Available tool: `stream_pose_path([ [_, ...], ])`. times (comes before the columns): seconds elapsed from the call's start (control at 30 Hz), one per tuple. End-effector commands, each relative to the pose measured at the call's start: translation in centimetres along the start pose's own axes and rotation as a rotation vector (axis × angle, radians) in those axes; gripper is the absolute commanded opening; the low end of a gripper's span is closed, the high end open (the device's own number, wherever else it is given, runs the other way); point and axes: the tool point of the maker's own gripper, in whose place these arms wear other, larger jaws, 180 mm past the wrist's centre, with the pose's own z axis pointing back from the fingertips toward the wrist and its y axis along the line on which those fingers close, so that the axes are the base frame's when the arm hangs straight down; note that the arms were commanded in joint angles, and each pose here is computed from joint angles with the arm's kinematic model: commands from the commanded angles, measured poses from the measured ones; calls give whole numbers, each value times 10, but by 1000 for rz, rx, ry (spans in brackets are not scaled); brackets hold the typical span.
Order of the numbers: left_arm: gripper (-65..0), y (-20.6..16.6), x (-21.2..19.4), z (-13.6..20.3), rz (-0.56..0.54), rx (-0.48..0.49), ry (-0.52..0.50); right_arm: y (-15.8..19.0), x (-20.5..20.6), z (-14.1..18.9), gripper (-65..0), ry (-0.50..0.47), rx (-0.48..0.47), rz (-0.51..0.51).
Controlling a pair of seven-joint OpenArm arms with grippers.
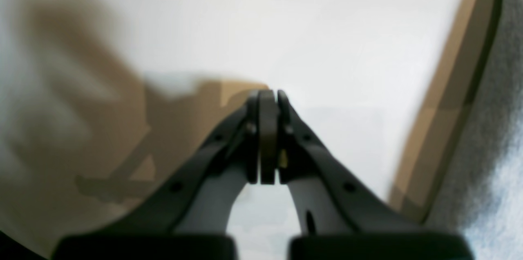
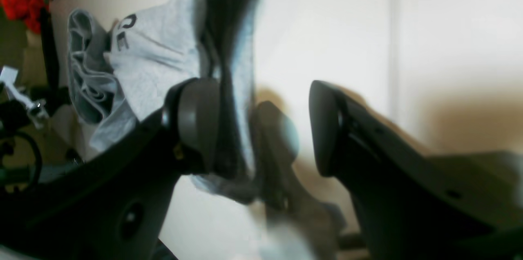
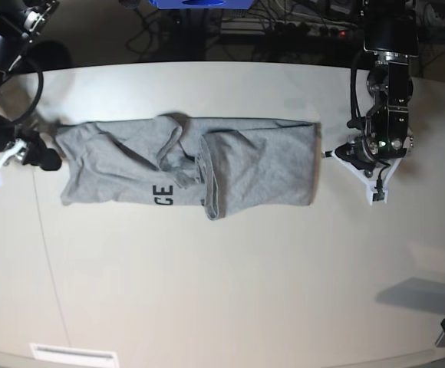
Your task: Fold the T-shirt properly
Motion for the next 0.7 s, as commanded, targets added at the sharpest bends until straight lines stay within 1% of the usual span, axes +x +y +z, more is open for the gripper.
stream_pose_path([
  [0.0, -650, -7, 2, 2, -1, -37, 1, -4, -2, 4, -308, 34, -28, 19],
  [0.17, -650, -7, 3, 2, 0, -37, -1, 1, -8, -4, -308, 35, -8, 4],
  [0.47, -650, -8, 3, 2, 0, -39, -1, 0, -6, -2, -306, 34, -13, 10],
  [0.67, -650, -8, 3, 1, 1, -38, -1, -2, -13, -1, -297, 46, -16, 0],
])
